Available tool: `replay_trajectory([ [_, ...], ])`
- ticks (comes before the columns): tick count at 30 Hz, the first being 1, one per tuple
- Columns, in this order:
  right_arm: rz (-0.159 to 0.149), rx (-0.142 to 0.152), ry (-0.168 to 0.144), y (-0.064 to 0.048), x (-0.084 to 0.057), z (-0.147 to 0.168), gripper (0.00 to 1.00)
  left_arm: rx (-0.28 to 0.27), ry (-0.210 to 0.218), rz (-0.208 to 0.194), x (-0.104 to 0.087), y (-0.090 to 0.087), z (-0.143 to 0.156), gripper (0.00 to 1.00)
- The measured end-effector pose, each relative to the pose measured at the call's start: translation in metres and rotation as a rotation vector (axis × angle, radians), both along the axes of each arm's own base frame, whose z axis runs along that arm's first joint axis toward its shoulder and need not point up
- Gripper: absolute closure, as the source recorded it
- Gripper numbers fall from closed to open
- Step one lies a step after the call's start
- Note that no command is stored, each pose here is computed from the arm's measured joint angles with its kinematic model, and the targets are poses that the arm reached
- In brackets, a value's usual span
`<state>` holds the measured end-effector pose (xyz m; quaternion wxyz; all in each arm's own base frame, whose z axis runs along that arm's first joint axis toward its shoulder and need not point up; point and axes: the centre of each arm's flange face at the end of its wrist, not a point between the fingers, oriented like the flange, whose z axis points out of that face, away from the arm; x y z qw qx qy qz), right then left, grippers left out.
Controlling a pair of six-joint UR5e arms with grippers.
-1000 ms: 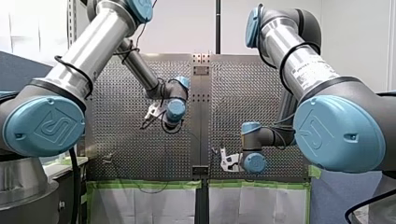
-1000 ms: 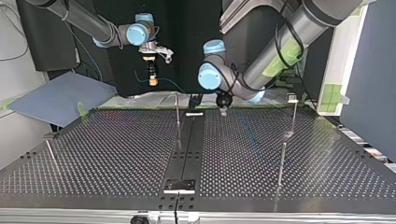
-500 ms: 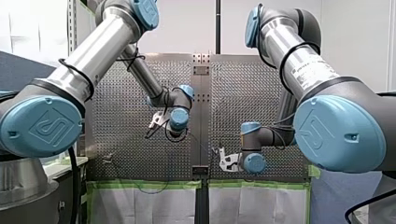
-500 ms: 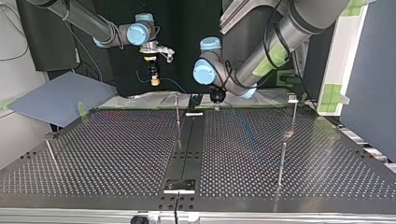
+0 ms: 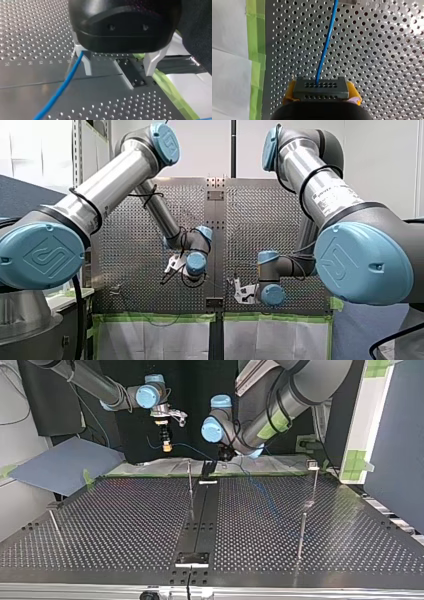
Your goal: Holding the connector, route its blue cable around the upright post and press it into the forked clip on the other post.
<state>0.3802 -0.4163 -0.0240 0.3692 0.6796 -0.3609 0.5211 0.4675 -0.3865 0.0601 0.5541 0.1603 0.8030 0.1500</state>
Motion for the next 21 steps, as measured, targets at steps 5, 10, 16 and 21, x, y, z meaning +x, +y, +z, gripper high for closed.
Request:
replay_trajectory([
  [5,0.006,-0.002,-0.001,0.0,0.001,0.0,1.0,-0.004,-0.001,-0.003,-0.001,-0.002,-0.001,0.0],
  [10,0.007,-0.003,-0.001,0.0,0.001,0.0,1.0,-0.022,-0.011,-0.016,-0.003,-0.008,-0.005,0.0],
  [16,0.008,-0.004,-0.002,0.0,0.001,0.0,1.0,-0.035,0.004,-0.034,-0.005,-0.02,-0.027,0.0],
  [21,0.012,-0.003,-0.003,0.0,0.001,0.0,1.0,-0.083,-0.001,-0.058,-0.006,-0.031,-0.04,0.0],
])
